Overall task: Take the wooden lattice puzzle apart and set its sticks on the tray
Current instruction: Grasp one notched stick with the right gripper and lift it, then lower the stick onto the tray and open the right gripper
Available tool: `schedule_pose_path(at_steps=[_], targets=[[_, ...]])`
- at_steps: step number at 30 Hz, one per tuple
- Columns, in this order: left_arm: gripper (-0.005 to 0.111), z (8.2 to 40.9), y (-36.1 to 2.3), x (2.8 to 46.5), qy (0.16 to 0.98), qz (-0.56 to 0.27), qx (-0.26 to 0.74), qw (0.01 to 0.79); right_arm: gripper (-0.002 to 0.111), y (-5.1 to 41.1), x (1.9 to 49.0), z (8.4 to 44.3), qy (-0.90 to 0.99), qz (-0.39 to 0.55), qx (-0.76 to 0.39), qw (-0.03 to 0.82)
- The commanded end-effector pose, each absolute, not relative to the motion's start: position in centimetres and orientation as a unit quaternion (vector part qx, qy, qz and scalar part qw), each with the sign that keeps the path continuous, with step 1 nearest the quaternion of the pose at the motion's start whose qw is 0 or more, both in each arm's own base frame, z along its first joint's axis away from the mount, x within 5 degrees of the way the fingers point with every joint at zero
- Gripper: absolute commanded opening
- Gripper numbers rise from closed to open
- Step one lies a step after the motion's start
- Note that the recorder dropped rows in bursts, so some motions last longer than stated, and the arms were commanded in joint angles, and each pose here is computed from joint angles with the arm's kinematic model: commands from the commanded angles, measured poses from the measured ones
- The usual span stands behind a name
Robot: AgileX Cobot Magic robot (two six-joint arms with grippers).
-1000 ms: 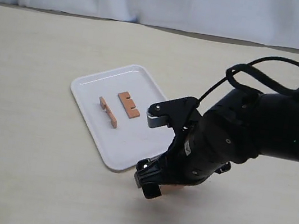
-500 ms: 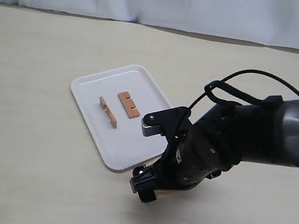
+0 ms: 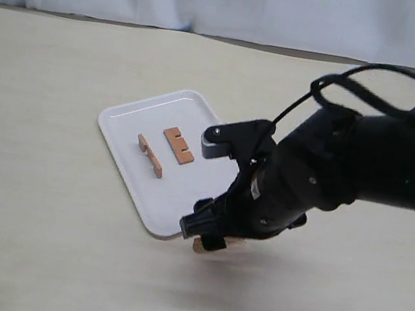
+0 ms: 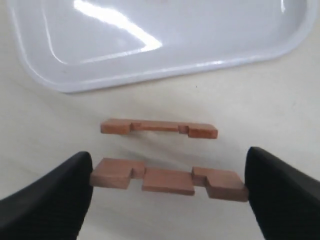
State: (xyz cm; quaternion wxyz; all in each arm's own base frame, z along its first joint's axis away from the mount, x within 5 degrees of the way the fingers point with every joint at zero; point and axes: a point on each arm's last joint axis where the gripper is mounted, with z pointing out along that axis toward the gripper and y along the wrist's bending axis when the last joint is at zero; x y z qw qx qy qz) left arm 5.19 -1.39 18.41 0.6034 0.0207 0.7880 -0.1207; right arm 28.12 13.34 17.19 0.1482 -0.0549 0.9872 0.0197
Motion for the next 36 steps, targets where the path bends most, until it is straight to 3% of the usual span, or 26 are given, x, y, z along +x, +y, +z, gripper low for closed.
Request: schedule_pose_path(at_steps=[1, 7, 14, 19, 26, 29, 36], targets=[[0.0, 18.4, -1.4, 5.2, 0.785, -0.124, 0.023, 0.606, 0.008, 13.7, 29.1, 21.2, 0.979, 0.031, -0.058, 0.194], [0.0, 18.4, -1.4, 5.2, 0.785, -0.124, 0.023, 0.606, 0.008, 14.7, 31.5, 23.0, 0.961, 0.046, -0.07, 0.262], [0.0, 18.4, -1.4, 5.2, 0.785, -0.124, 0.023, 0.606, 0.012, 15.9, 34.5, 20.4, 0.948, 0.03, -0.112, 0.295], [0.0, 18.4, -1.4, 5.2, 0.785, -0.124, 0.023, 0.606, 0.033, 16.4, 36.6, 18.4, 0.942, 0.006, -0.118, 0.313], [0.0, 18.4, -1.4, 5.2, 0.785, -0.124, 0.023, 0.606, 0.092, 16.7, 37.6, 17.2, 0.946, 0.002, -0.08, 0.314], [0.0, 18.4, -1.4, 5.2, 0.785, -0.124, 0.023, 0.606, 0.101, 16.7, 37.6, 17.3, 0.946, 0.0, -0.084, 0.314], [0.0, 18.4, -1.4, 5.2, 0.785, -0.124, 0.023, 0.606, 0.101, 16.1, 36.6, 19.5, 0.947, -0.025, -0.12, 0.296]])
